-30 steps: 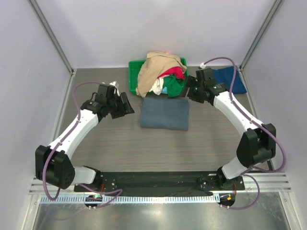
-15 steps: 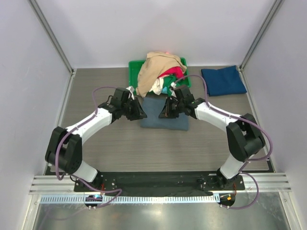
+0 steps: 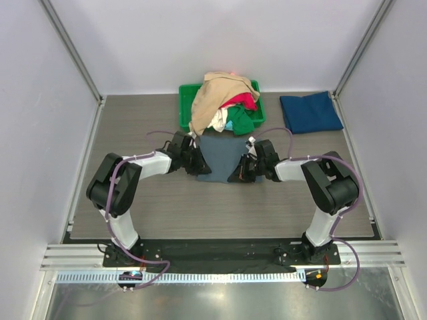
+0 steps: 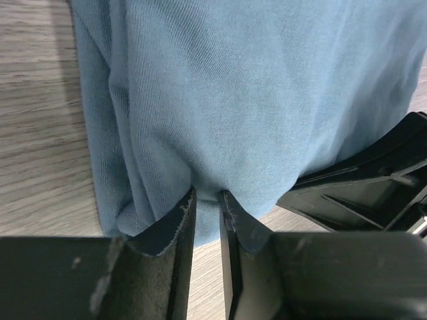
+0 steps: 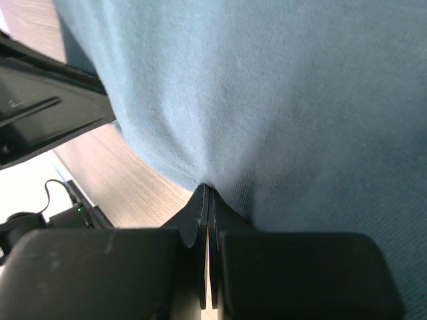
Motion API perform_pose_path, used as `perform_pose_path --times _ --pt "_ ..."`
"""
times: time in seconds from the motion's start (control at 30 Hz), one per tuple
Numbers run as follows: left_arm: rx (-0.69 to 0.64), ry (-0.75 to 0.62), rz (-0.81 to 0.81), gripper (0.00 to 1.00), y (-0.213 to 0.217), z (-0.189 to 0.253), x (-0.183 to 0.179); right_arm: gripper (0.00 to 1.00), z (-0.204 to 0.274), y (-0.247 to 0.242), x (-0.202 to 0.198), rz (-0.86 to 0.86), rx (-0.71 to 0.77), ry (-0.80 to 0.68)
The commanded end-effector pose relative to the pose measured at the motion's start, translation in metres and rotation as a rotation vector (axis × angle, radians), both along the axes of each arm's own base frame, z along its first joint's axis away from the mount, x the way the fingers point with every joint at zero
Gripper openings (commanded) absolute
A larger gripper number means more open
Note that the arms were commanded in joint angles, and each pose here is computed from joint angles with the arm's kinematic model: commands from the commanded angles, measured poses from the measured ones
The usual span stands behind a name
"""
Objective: Fold and stack the t-shirts
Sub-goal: Fold the tshirt
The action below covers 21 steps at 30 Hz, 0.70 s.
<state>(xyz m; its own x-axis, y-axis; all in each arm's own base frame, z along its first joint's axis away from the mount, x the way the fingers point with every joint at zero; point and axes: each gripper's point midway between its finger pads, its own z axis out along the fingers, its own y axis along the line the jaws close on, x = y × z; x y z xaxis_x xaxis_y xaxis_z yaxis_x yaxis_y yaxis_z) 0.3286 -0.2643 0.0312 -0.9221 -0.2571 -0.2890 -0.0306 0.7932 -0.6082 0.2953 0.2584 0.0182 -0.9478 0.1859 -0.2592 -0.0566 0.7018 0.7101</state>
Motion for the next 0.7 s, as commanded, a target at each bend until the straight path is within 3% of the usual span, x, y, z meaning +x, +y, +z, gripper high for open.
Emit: perform_pose_path --times 0.0,0.17,0.33,0.37,0.4,0.5,0.6,0.67 --pt "0.107 0.081 0.021 0.22 0.021 -0.044 -0.02 0.01 -0.037 -0.019 -0.016 -0.027 -0.062 0.046" --pt "0.17 0.093 0.007 0.22 0.036 -0.045 -0.032 0.01 -0.022 -0.019 -0.016 0.003 -0.073 0.011" --pt "0.269 0.024 -0.012 0.33 0.055 0.005 -0.031 0.05 0.016 -0.024 -0.006 0.006 -0.113 -0.06" --pt "0.296 -0.006 -0.019 0.36 0.06 0.016 -0.028 0.12 0.029 -0.027 -0.009 0.02 -0.122 -0.077" --pt "0.294 -0.053 -0.013 0.44 0.059 0.037 -0.02 0.38 0.048 -0.025 -0.001 0.02 -0.116 -0.121" --pt "0.328 -0.138 -0.008 0.57 0.073 0.085 -0.023 0.75 0.099 -0.028 0.009 0.013 -0.124 -0.234" --pt "0.339 -0.211 -0.01 0.63 0.084 0.126 -0.031 0.9 0.128 -0.036 0.021 -0.026 -0.154 -0.299" --pt "0.387 -0.218 0.003 0.64 0.099 0.136 -0.041 0.93 0.126 -0.05 0.027 -0.057 -0.189 -0.274"
